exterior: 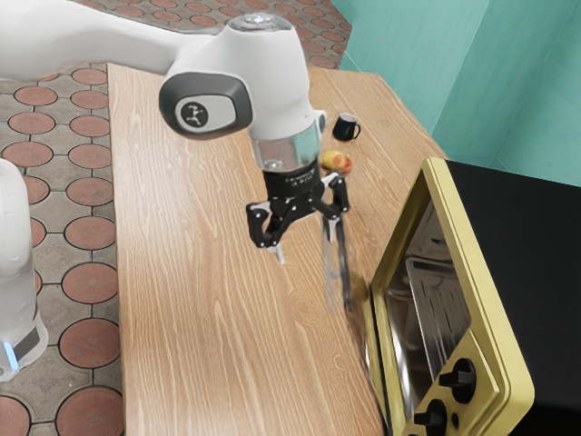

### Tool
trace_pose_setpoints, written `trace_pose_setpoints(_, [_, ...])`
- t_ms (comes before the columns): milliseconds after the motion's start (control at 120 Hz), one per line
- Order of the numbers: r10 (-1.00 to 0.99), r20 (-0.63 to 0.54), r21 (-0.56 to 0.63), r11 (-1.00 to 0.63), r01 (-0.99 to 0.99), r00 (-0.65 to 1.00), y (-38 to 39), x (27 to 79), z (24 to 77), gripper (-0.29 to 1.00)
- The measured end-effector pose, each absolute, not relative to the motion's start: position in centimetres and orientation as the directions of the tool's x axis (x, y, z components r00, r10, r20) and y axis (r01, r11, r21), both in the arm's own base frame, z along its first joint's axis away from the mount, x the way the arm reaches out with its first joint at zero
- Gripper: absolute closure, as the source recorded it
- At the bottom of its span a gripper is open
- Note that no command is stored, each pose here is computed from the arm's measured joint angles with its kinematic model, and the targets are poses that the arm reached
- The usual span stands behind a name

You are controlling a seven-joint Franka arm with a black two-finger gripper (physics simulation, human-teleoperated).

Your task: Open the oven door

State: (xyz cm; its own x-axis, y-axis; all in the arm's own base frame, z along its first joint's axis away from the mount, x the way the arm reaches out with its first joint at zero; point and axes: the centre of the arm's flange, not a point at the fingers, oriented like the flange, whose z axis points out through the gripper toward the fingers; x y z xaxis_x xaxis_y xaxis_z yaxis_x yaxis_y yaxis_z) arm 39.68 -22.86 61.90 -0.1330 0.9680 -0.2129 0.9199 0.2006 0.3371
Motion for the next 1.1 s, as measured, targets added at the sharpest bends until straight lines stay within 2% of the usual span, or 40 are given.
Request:
trace_pose_setpoints(525, [0.944,-0.250,0.334,0.294,0.896,-0.216,-22.1,35.0,59.3,0.00])
trace_pose_setpoints(692, [0.934,-0.243,0.456,0.348,0.819,-0.262,-23.2,28.7,57.3,0.00])
trace_pose_setpoints(817, [0.938,-0.250,0.493,0.335,0.803,-0.238,-24.6,27.6,58.4,0.00])
trace_pose_setpoints(892, [0.945,-0.249,0.468,0.308,0.828,-0.212,-24.0,30.1,61.7,0.00])
trace_pose_setpoints(1008, [0.892,-0.337,0.389,0.423,0.819,-0.301,-10.6,39.7,73.3,0.00])
trace_pose_setpoints(1042, [0.866,-0.337,0.328,0.476,0.816,-0.370,-6.0,41.6,73.4,0.00])
trace_pose_setpoints(1100, [0.831,-0.280,0.203,0.540,0.817,-0.480,-1.3,43.7,69.8,0.00])
